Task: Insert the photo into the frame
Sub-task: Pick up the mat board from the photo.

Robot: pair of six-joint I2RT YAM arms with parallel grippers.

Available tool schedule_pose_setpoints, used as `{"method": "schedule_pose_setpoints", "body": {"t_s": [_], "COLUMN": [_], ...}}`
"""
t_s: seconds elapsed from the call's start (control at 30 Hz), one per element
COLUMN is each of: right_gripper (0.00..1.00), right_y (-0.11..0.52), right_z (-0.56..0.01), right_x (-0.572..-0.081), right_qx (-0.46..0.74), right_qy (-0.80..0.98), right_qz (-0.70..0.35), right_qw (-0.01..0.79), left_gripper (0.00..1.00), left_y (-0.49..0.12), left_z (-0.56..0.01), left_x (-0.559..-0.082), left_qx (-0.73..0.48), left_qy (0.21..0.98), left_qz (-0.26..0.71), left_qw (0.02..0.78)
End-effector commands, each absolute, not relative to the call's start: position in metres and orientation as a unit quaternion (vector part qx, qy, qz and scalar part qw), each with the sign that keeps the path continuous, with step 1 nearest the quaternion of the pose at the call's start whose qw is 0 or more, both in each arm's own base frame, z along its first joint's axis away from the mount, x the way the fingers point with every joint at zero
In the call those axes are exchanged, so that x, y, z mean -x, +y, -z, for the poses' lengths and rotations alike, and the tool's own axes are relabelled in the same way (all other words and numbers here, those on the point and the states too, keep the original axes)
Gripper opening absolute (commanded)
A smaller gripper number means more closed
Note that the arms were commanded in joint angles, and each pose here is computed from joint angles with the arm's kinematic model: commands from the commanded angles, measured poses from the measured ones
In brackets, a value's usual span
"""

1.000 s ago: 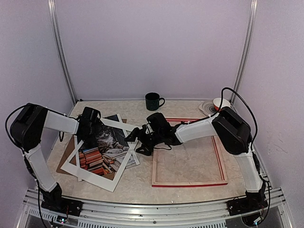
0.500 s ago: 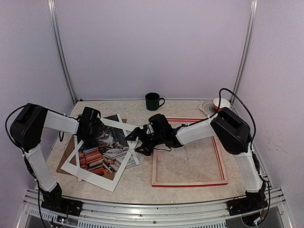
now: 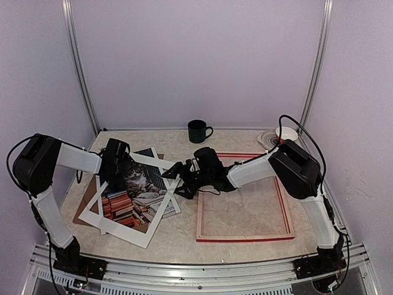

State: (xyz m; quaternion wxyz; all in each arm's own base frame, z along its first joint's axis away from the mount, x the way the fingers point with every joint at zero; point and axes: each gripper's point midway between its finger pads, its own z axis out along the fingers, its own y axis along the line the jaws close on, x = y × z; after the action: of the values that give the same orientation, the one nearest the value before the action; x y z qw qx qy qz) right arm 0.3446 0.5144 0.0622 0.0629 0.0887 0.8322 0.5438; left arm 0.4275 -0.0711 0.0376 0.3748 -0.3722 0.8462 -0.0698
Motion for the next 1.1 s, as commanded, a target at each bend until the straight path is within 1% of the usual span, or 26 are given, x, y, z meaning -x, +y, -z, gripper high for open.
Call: {"method": "schedule_pose_setpoints", "body": {"t_s": [0.0, 0.13, 0.37, 0.47, 0.53, 0.7, 0.8, 0.9, 0.97, 1.07], "right_gripper": [0.92, 0.91, 0.87, 0.83, 0.79, 0.67, 0.54, 0.39, 0.31, 0.22], "right_y": [0.51, 0.511, 0.508, 0.508, 0.508, 0.506, 0.504, 0.505, 0.506, 0.507], "right_z": [-0.034, -0.038, -0.046, -0.045, -0.045, -0.047, -0.051, -0.054, -0.054, -0.057], "right_x": [-0.351, -0.354, -0.36, -0.364, -0.364, -0.365, -0.367, -0.367, -0.367, -0.368], "right_qx": [-0.109, -0.104, -0.094, -0.089, -0.087, -0.077, -0.073, -0.067, -0.066, -0.061], "right_qy": [0.839, 0.829, 0.823, 0.825, 0.827, 0.834, 0.836, 0.835, 0.834, 0.833], "right_qz": [-0.53, -0.547, -0.552, -0.55, -0.548, -0.536, -0.532, -0.533, -0.534, -0.536], "right_qw": [0.056, 0.062, 0.09, 0.093, 0.094, 0.104, 0.116, 0.118, 0.118, 0.122], "left_gripper": [0.99, 0.99, 0.99, 0.99, 0.99, 0.99, 0.99, 0.99, 0.99, 0.99], "left_y": [-0.071, -0.072, -0.073, -0.074, -0.075, -0.076, -0.077, -0.077, -0.078, -0.078], "left_z": [-0.008, -0.006, -0.007, -0.006, -0.006, -0.007, -0.007, -0.008, -0.009, -0.01], "left_x": [-0.4, -0.4, -0.4, -0.399, -0.398, -0.397, -0.397, -0.397, -0.397, -0.397], "left_qx": [0.374, 0.373, 0.372, 0.372, 0.37, 0.369, 0.369, 0.368, 0.367, 0.367], "left_qy": [0.869, 0.87, 0.87, 0.871, 0.871, 0.872, 0.872, 0.872, 0.872, 0.872], "left_qz": [0.058, 0.06, 0.061, 0.061, 0.061, 0.061, 0.061, 0.061, 0.062, 0.063], "left_qw": [0.318, 0.317, 0.317, 0.317, 0.316, 0.317, 0.317, 0.318, 0.318, 0.318]}}
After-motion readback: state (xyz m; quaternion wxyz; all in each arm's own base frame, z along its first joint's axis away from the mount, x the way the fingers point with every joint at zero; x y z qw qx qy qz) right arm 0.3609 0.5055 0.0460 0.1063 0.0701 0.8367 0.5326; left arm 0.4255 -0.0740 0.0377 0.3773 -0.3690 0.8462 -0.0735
